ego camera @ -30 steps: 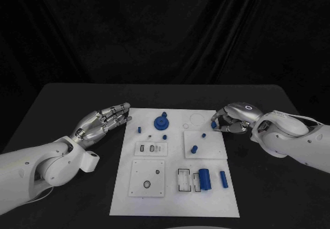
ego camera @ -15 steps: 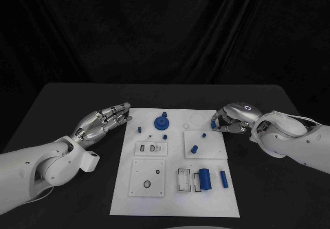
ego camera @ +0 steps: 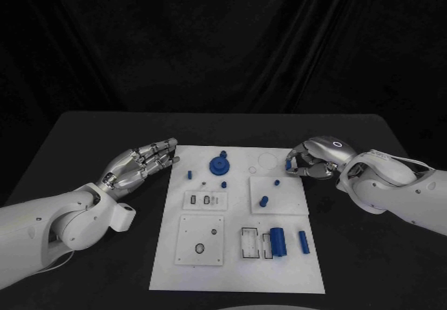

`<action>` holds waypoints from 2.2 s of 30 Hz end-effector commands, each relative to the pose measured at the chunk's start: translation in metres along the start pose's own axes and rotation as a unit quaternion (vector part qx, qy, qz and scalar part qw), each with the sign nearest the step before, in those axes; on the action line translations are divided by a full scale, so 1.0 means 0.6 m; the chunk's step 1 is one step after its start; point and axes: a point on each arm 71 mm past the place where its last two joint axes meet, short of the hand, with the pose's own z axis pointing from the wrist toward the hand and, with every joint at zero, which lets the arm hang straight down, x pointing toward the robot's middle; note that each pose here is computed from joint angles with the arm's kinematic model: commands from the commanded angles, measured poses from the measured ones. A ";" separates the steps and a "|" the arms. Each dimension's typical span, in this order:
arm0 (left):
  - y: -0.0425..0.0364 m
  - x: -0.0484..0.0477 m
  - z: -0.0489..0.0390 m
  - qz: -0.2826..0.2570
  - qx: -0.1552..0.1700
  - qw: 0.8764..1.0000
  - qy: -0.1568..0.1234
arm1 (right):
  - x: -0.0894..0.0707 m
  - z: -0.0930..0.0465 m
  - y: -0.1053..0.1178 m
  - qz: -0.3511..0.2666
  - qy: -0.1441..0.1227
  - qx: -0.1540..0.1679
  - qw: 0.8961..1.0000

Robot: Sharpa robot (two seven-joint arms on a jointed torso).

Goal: Assemble the parts on the task board

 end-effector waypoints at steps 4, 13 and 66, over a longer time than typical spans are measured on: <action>-0.023 0.002 -0.003 -0.005 0.098 0.995 0.004 | -0.003 -0.002 0.004 0.017 -0.019 0.015 1.000; -0.023 0.002 -0.004 -0.005 0.098 0.995 0.003 | -0.015 -0.010 0.054 0.039 -0.038 -0.021 0.998; -0.023 0.007 -0.002 -0.008 0.095 0.995 0.007 | 0.099 0.079 0.269 0.061 0.032 -0.161 0.985</action>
